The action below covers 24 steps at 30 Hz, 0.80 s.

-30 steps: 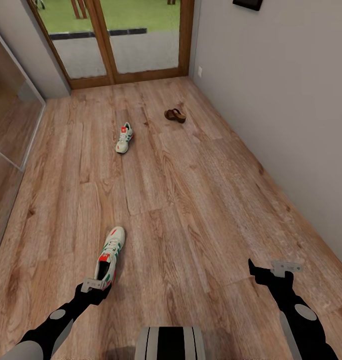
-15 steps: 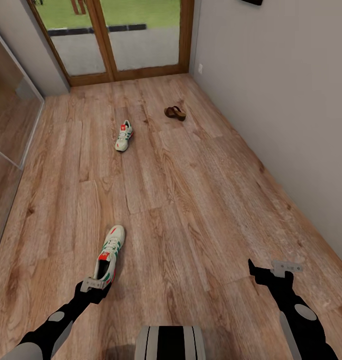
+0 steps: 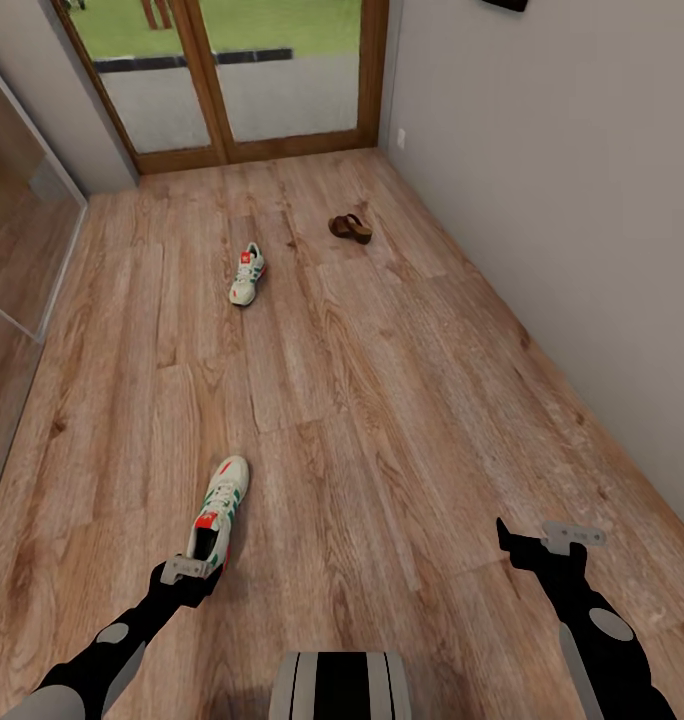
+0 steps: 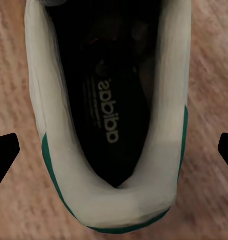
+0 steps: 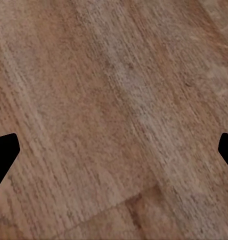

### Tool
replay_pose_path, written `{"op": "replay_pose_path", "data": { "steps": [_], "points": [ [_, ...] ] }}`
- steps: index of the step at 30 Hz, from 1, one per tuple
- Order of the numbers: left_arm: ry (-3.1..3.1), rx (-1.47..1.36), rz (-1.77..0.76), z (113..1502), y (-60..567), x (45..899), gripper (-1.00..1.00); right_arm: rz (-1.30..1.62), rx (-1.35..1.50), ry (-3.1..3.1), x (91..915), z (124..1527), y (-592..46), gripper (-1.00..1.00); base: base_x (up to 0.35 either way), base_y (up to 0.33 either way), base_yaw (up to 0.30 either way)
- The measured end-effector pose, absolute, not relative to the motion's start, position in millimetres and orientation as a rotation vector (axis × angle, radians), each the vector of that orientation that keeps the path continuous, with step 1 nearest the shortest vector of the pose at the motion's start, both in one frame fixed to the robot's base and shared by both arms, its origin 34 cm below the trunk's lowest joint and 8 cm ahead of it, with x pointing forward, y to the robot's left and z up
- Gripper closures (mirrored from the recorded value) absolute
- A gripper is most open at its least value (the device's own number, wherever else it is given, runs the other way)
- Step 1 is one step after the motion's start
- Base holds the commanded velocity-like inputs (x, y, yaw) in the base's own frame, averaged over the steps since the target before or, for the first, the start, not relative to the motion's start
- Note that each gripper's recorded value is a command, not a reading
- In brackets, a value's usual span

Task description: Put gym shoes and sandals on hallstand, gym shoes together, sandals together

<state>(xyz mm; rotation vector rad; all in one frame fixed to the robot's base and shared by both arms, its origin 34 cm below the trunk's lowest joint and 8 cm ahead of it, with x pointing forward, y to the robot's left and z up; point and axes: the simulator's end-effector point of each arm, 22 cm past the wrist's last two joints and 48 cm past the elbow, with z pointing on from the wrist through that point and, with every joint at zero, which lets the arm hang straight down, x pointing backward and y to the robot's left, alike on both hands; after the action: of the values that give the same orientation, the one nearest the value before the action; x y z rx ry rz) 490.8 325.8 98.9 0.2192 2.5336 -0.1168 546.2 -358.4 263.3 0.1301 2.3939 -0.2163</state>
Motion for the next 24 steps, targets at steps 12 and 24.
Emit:
{"op": "replay_pose_path", "data": {
  "steps": [12,24],
  "points": [
    [2.563,0.217,-0.121,85.5,326.0,478.8,-1.00,-0.220,0.127,2.426,538.3,247.4,-358.3,-1.00,0.000,0.000,0.000],
    [2.588,0.214,-0.122,74.0,326.5,467.7,-1.00,-0.223,0.125,2.455,531.0,233.8,-358.4,-1.00,0.000,0.000,0.000]
  ]
}}
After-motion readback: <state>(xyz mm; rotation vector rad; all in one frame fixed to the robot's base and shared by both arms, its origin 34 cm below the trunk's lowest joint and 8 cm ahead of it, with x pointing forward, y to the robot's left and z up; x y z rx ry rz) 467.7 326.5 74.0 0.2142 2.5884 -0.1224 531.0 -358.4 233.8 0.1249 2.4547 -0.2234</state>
